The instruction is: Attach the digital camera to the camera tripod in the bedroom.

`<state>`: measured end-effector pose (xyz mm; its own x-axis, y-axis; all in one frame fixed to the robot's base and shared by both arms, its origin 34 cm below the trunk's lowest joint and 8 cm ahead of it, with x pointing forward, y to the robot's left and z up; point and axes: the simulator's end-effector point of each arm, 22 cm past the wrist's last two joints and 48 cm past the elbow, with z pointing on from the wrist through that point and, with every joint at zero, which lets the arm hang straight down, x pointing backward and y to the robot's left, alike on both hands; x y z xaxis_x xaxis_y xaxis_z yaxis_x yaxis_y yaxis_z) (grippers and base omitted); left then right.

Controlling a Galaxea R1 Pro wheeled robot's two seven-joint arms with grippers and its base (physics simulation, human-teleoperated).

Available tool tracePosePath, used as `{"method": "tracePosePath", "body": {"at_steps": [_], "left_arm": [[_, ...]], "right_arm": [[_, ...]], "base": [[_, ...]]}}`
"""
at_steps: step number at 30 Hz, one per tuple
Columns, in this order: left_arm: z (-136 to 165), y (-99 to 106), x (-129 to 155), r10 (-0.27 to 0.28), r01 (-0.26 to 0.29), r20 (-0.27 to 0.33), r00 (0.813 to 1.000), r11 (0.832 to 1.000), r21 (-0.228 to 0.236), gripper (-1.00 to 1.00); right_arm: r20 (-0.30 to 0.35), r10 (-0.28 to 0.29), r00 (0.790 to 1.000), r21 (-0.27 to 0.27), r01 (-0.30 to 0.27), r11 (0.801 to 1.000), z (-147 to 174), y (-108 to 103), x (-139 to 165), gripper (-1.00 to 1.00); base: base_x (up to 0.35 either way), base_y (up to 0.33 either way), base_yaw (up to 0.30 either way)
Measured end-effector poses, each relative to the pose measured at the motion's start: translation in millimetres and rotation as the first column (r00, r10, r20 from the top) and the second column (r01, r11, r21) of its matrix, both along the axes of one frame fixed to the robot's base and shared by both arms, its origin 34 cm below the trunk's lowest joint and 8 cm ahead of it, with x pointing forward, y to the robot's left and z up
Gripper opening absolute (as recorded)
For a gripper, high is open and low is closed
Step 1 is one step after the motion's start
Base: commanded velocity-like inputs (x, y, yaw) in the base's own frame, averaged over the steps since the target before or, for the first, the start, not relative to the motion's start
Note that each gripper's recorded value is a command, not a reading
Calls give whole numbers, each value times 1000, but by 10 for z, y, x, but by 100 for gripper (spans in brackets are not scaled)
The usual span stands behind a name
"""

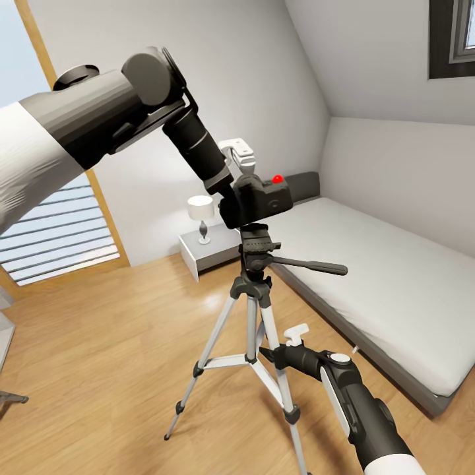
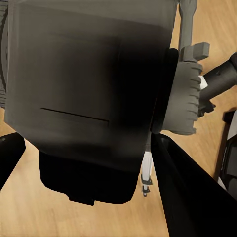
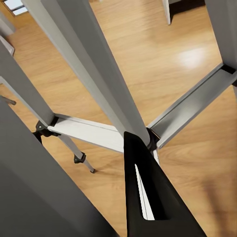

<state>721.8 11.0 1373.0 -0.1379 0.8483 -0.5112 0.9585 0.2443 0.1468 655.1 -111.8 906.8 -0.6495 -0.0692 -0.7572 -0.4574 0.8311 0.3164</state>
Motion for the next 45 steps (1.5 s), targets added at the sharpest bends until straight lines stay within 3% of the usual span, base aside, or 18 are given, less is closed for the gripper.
{"method": "tracePosePath", "body": {"at_steps": [13,45], "left_arm": [[2,30,-96,-32,32,8,999,999,4,-100],[11,58,-129,-42,42,14,999,999,6,-100]], "right_arm": [[0,0,1000,-1,0,1000,0,0,0,-100],[-3,0,1000,0,0,1000,-3,0,-3,-100]], "base": [[0,0,0],[0,0,0]]}}
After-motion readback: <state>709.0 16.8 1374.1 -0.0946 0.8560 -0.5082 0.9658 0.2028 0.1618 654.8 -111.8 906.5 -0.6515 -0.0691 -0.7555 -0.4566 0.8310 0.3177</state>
